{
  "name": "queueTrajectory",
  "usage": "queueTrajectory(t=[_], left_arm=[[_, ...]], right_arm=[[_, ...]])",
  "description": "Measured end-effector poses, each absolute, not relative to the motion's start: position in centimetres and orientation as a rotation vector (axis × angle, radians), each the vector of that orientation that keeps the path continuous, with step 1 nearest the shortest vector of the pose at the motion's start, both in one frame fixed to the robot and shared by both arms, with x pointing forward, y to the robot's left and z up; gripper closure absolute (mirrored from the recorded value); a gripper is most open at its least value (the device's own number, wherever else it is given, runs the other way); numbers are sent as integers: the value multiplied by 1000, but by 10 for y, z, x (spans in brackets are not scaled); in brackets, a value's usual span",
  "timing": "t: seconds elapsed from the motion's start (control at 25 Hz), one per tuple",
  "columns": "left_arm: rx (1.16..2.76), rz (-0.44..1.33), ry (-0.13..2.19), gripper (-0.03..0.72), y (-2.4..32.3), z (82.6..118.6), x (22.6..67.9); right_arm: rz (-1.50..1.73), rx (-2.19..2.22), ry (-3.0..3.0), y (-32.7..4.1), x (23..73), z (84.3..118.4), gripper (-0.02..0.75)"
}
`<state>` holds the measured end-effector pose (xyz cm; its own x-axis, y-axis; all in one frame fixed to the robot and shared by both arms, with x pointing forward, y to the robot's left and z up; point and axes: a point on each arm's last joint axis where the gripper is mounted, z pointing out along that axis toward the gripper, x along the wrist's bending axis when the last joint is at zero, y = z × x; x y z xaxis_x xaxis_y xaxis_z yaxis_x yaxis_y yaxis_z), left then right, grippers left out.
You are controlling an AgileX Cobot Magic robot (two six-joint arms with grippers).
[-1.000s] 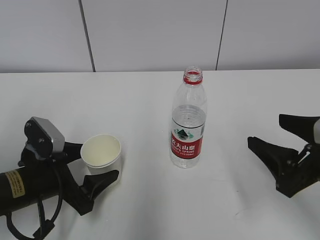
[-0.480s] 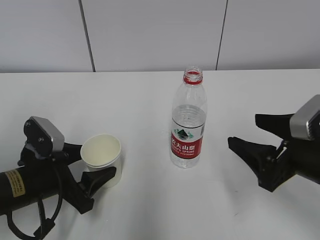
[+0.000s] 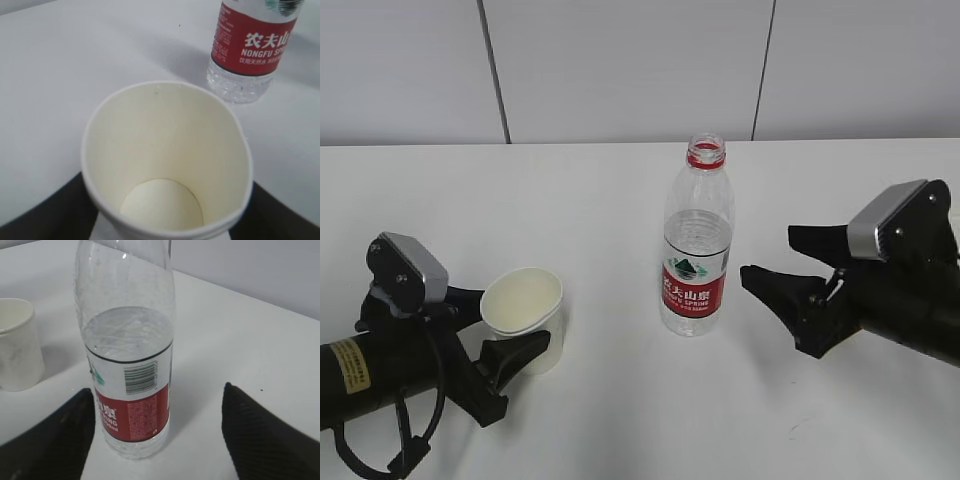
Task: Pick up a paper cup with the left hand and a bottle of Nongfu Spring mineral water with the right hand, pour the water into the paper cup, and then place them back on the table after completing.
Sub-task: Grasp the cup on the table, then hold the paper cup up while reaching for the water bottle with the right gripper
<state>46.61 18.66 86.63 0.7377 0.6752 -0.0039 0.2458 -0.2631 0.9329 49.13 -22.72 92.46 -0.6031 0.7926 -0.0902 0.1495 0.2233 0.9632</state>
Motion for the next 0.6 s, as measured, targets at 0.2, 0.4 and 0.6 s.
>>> queueTrajectory(t=[0.2, 0.4, 0.6], left_arm=[[1835, 487, 717, 233, 187, 866, 466], [1835, 487, 717, 234, 187, 866, 466], [1835, 487, 717, 235, 187, 866, 466]], right_arm=[[1422, 874, 1923, -225, 503, 914, 150], [1443, 813, 1991, -219, 512, 904, 150], [1449, 785, 2018, -216, 523, 897, 149]])
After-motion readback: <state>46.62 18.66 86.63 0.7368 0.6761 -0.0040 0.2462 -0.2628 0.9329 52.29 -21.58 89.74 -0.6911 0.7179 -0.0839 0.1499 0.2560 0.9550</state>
